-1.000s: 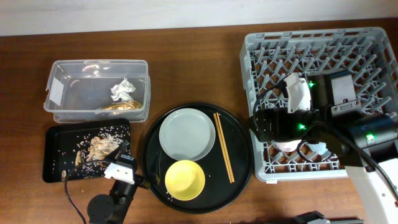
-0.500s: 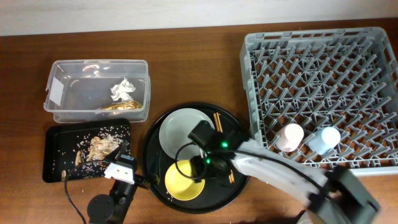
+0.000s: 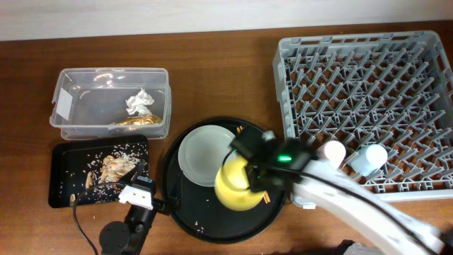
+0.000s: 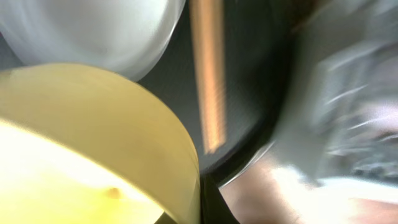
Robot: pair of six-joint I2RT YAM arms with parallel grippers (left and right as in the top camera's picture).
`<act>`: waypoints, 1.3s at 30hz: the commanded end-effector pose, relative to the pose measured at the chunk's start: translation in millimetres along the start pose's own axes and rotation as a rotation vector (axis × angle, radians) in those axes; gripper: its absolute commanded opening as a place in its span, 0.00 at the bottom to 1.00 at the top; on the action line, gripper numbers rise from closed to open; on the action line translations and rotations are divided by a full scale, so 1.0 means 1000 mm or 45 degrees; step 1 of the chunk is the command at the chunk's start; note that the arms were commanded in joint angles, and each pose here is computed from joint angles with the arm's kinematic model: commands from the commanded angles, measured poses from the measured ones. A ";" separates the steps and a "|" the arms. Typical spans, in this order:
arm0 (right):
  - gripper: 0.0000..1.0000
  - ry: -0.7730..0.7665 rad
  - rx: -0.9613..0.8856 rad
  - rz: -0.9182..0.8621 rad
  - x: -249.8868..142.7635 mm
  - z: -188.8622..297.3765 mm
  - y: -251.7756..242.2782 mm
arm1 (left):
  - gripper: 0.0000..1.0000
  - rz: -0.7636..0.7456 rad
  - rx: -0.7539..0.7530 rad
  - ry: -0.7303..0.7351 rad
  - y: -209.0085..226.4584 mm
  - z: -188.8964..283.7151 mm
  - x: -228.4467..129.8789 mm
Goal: Sort waste into correct bins and load items into the dishwasher rack
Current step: 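Place the yellow bowl in the dish rack with the right gripper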
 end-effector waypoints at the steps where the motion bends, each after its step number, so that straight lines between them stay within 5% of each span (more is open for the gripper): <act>1: 0.04 -0.389 -0.569 -0.215 0.036 0.061 -0.102 | 0.99 -0.016 0.004 -0.004 0.001 0.000 -0.001; 8: 0.04 -0.397 -0.966 -0.745 0.051 0.044 -0.240 | 0.99 -0.016 0.004 -0.004 0.001 0.000 -0.001; 12: 0.04 -0.245 -1.156 -0.713 0.057 0.002 -0.283 | 0.99 -0.016 0.004 -0.004 0.001 0.000 -0.001; 20: 0.04 0.096 -1.279 -0.374 0.052 -0.061 -0.268 | 0.99 -0.016 0.004 -0.004 0.001 0.000 -0.001; 25: 0.04 0.114 -1.281 -0.271 0.056 -0.059 -0.248 | 0.99 -0.016 0.004 -0.004 0.001 0.000 -0.001; 31: 0.04 -0.008 -1.585 -0.318 0.076 -0.016 -0.266 | 0.99 -0.016 0.004 -0.004 0.001 0.000 -0.001; 39: 0.04 0.046 -1.411 -0.346 0.072 -0.049 -0.269 | 0.99 -0.016 0.004 -0.004 0.001 0.000 -0.001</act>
Point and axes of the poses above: each gripper's point midway between its finger pads, its own z axis back along the fingers, its own y axis along the line the jaws close on, x = y × z, the point moved 3 cm from there along z, back along the fingers, and after that the axes turned 12 degrees about z, right-handed, at the moved point
